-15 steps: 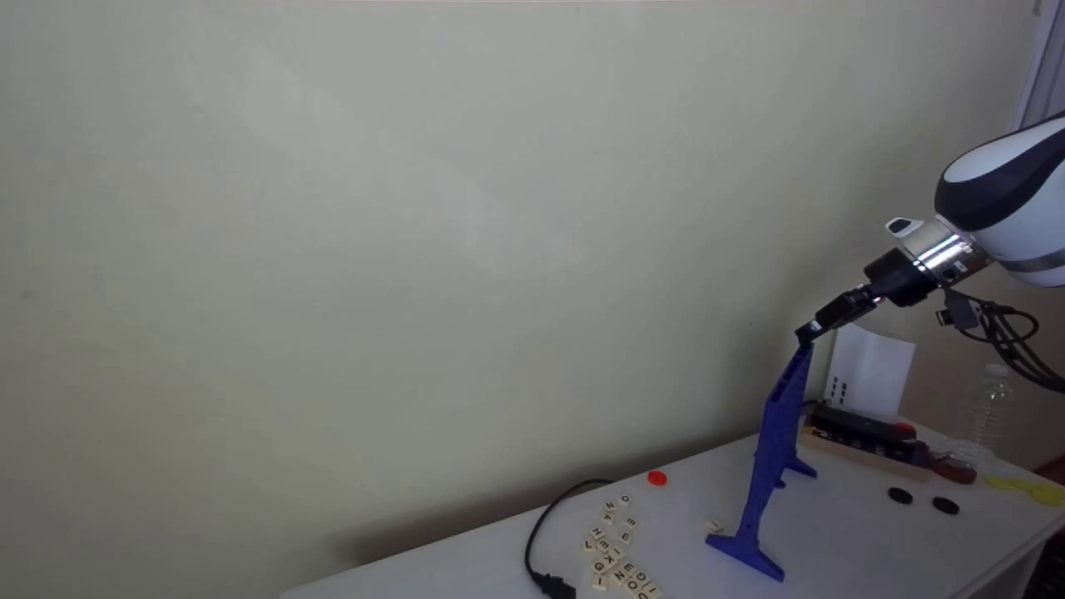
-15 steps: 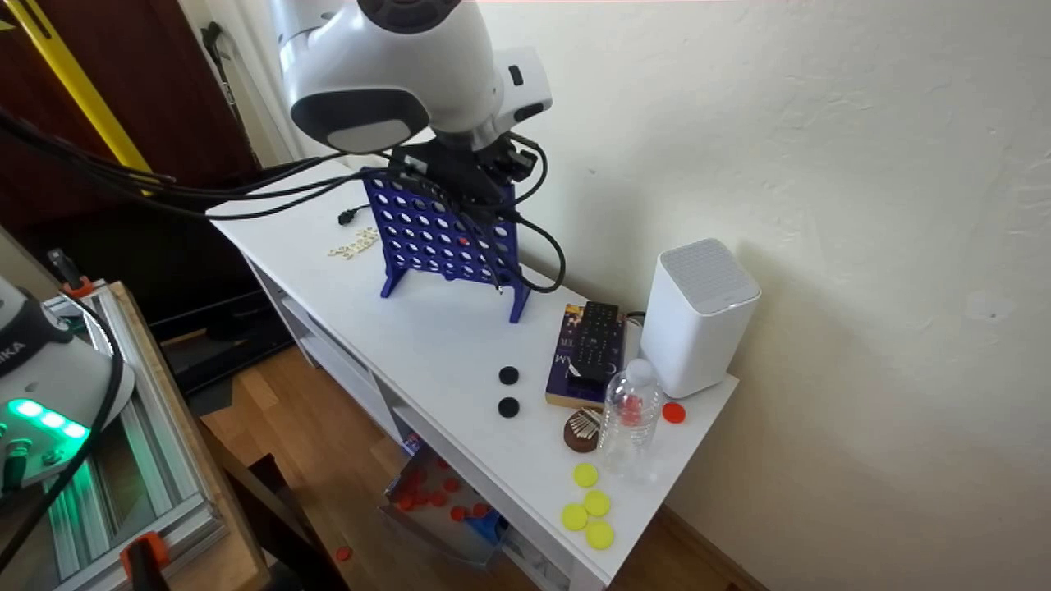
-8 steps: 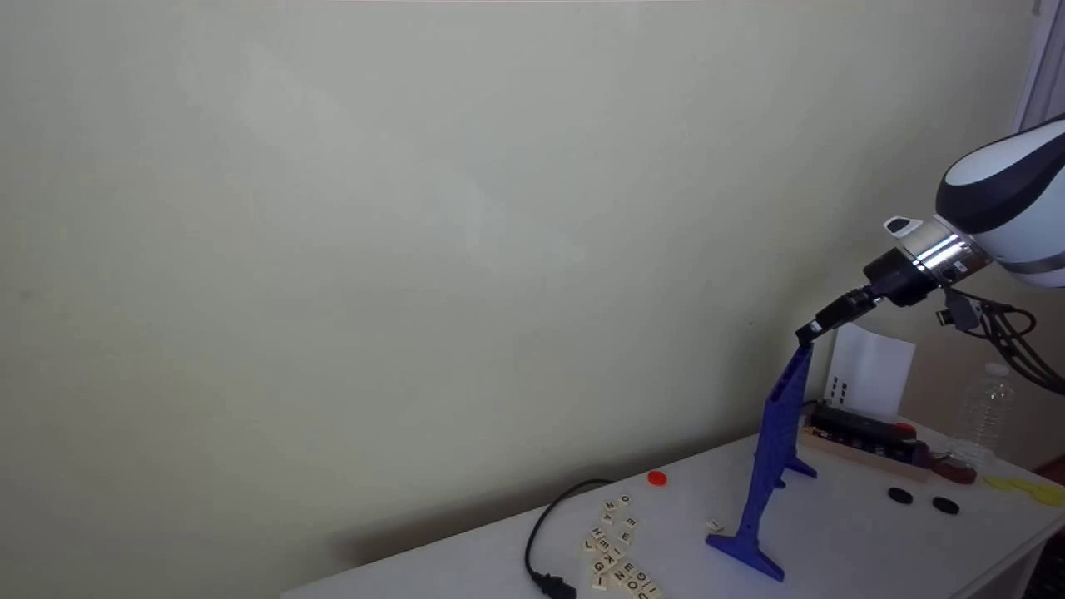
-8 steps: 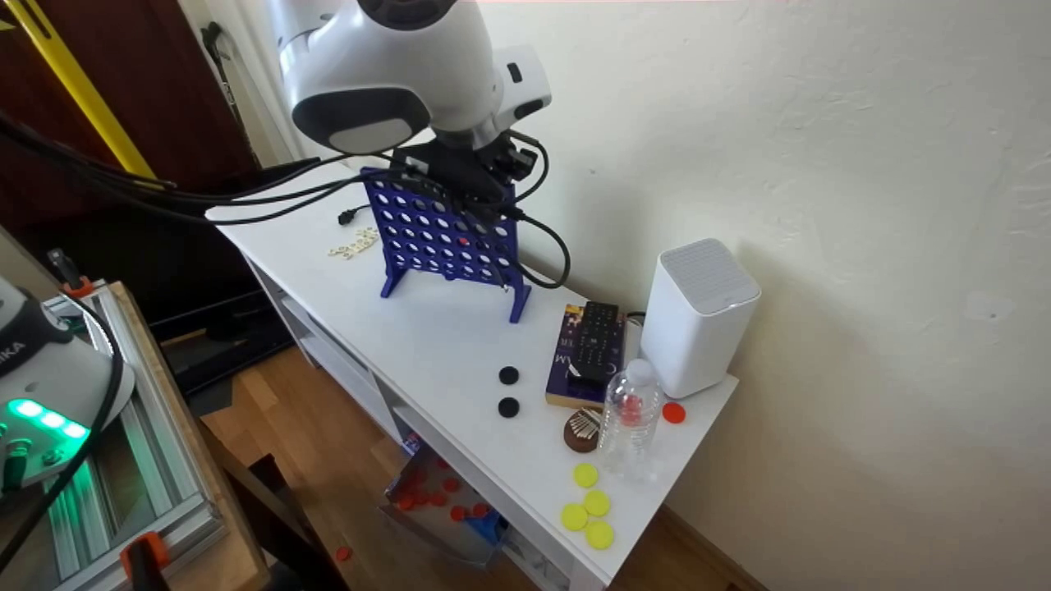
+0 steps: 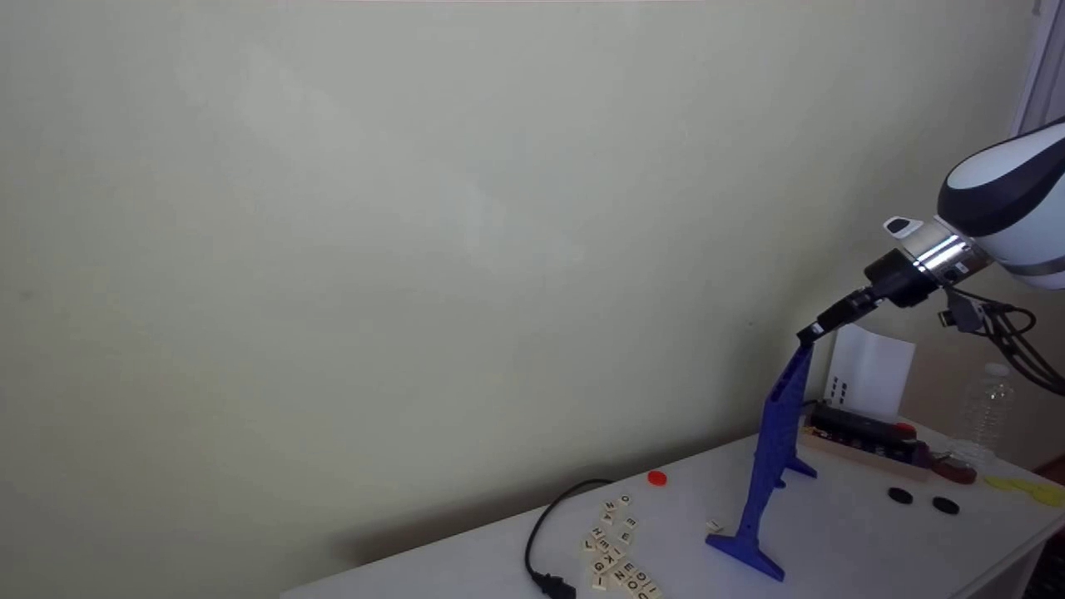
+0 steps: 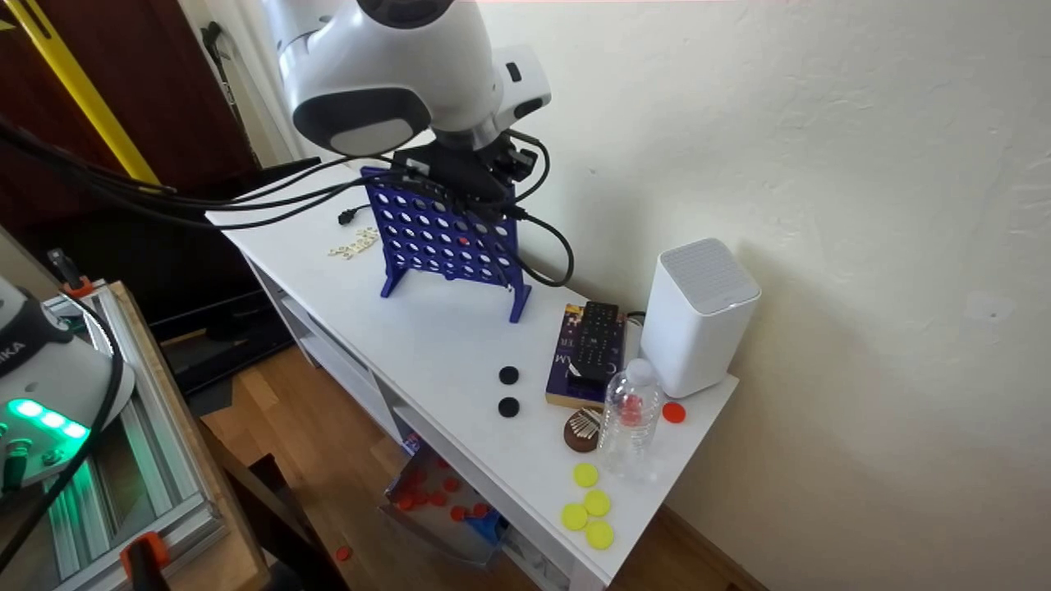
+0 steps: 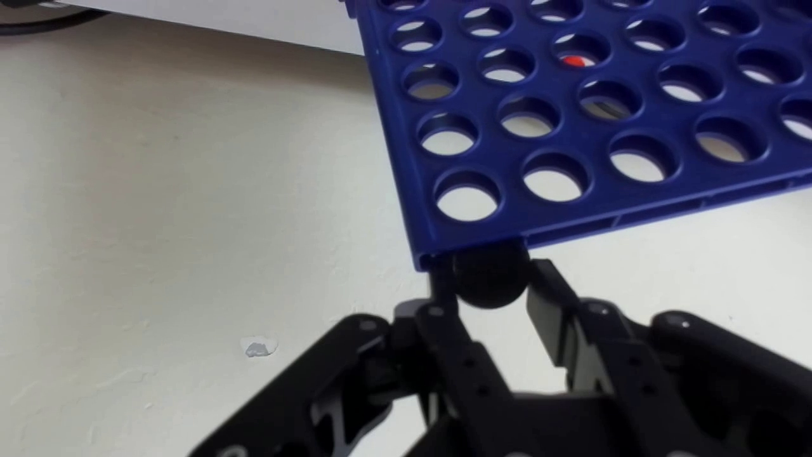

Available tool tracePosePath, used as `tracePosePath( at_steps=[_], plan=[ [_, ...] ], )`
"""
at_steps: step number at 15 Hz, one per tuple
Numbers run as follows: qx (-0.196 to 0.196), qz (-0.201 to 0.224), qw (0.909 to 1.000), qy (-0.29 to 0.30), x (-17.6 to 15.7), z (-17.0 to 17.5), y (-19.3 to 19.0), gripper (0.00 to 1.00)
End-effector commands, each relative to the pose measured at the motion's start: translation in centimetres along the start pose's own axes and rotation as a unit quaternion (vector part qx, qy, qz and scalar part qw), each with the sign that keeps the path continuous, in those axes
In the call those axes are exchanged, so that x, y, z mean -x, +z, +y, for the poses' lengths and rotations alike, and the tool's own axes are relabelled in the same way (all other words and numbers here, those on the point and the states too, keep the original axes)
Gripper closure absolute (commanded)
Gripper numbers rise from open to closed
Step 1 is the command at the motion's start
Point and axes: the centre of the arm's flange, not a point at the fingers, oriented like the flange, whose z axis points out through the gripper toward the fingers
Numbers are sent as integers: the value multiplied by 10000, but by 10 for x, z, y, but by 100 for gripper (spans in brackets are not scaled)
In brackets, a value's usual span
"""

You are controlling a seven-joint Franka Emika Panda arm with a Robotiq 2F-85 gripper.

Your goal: Put one black chip in the blue gameboard.

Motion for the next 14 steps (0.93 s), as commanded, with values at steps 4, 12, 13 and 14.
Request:
tracePosePath(
  at_steps=[4, 12, 13, 14],
  plan=[
    [65, -109, 9999, 1, 8, 0, -1, 34],
    [-78, -36, 10000, 26, 7, -6, -1, 0],
    [-107, -22, 9999, 26, 6, -8, 0, 0],
    [-135, -4, 9999, 14, 6, -9, 0, 0]
  ],
)
